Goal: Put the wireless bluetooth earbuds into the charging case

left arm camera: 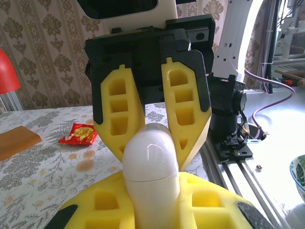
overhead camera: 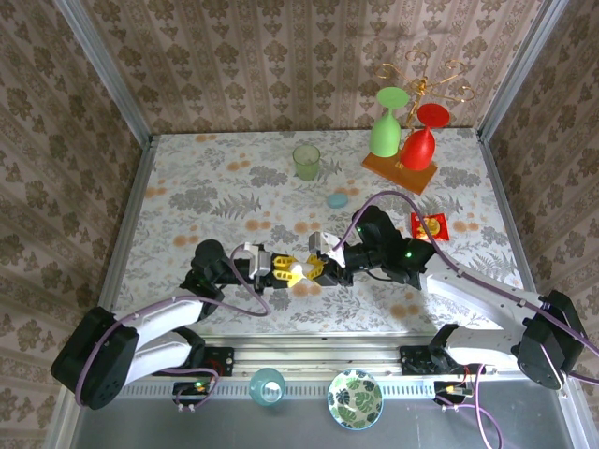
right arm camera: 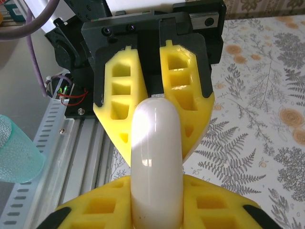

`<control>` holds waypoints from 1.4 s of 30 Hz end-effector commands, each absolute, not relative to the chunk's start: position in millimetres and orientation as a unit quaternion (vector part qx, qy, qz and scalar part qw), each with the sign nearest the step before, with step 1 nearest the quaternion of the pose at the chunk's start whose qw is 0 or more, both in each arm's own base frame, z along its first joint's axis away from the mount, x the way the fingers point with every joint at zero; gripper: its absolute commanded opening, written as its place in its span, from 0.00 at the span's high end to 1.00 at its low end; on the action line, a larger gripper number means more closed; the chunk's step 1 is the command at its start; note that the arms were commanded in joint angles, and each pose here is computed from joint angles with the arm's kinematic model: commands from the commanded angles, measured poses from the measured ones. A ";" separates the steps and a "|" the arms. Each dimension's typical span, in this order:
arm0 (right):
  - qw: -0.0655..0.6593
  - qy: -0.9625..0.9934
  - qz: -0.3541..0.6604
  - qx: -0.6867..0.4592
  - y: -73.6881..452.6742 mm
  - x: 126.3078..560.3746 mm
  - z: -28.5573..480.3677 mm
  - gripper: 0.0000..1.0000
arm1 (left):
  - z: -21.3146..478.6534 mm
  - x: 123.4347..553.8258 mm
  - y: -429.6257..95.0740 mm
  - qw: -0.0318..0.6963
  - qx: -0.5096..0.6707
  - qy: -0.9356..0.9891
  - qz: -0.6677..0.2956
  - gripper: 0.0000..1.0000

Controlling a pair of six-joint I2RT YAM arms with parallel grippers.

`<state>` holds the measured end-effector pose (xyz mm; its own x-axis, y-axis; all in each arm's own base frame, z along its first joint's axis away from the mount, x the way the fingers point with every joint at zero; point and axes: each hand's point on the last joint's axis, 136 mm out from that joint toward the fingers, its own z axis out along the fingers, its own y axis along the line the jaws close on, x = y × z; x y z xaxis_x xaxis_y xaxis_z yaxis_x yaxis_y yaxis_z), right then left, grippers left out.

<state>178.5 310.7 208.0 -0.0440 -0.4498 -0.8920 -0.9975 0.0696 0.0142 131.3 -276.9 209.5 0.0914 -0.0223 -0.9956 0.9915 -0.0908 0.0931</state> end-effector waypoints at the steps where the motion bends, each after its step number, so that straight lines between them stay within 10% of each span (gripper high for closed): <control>1: 0.394 0.614 0.361 -0.581 311.0 175.6 220.4 0.81 | 226.2 132.4 -280.8 0.523 0.546 0.422 -0.500 0.93; 11: 0.447 0.702 0.324 -0.451 291.1 229.9 216.9 0.81 | 205.1 167.4 -273.6 0.585 0.504 0.482 -0.413 0.22; 24: 0.332 0.899 0.285 0.018 231.4 323.9 129.5 0.83 | 175.5 202.4 -259.4 0.619 0.454 0.556 -0.318 0.06; 42: 0.218 0.920 0.309 0.106 249.2 343.6 46.9 0.74 | 146.3 194.7 -255.1 0.543 0.482 0.617 -0.303 0.00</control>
